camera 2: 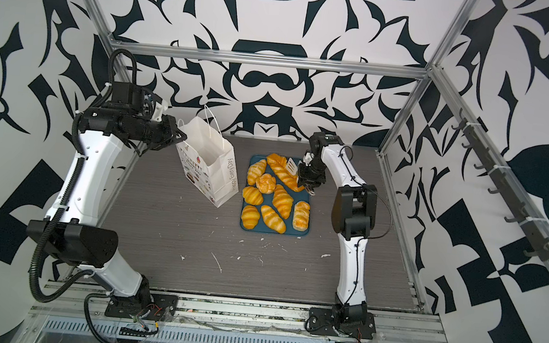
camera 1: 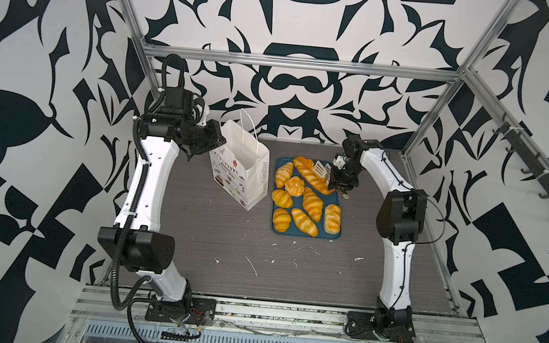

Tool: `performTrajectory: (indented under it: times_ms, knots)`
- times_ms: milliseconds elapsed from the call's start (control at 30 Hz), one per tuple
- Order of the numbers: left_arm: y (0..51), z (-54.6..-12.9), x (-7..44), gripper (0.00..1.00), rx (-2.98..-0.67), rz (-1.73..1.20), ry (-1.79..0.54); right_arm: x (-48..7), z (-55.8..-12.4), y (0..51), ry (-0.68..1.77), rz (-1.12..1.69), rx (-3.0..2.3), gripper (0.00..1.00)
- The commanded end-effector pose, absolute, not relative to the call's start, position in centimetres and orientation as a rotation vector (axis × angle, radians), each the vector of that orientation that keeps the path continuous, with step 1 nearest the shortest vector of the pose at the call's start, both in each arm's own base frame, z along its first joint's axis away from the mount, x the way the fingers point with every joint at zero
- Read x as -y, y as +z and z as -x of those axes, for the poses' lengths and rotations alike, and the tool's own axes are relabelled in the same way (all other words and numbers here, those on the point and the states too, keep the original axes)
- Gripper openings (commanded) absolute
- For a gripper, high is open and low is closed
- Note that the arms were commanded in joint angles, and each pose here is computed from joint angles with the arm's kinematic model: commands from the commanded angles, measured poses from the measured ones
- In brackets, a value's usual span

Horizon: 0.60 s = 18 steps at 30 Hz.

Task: Place the fake bread into the paper bag
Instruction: 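Lower the tongs onto the long twisted loaf and close them with the right gripper, then lift the twisted loaf with the right gripper's tongs toward the held bag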

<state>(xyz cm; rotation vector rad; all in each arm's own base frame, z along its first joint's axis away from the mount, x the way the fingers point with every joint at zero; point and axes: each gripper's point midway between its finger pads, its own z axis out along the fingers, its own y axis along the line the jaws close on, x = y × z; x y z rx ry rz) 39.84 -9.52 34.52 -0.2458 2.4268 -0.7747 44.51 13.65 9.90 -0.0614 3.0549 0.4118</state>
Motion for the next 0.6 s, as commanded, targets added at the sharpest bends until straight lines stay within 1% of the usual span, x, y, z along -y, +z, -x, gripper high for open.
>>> performTrajectory:
  times_ms: [0,267,300,400,433,567]
  knots:
    - [34.1,-39.6,9.7,0.0,-2.453,0.267,-0.796,-14.4,-45.0,13.8,0.459,0.082,-2.952,0.32]
    - [34.1,-39.5,9.7,0.0,-2.454,0.267,-0.795,-14.3,-44.6,15.4,0.466,0.059,-2.904,0.29]
    - [34.1,-39.5,9.7,0.0,-2.453,0.268,-0.796,-14.2,-44.5,15.6,0.463,0.054,-2.899,0.25]
    - [33.9,-39.5,9.7,0.0,-2.456,0.27,-0.798,-14.0,-44.1,16.0,0.453,0.044,-2.886,0.24]
    - [34.0,-39.5,9.7,0.0,-2.454,0.27,-0.798,-13.9,-44.0,16.1,0.455,0.041,-2.881,0.2]
    - [34.0,-39.5,9.7,0.0,-2.453,0.272,-0.8,-13.9,-43.4,16.4,0.467,0.033,-2.877,0.19]
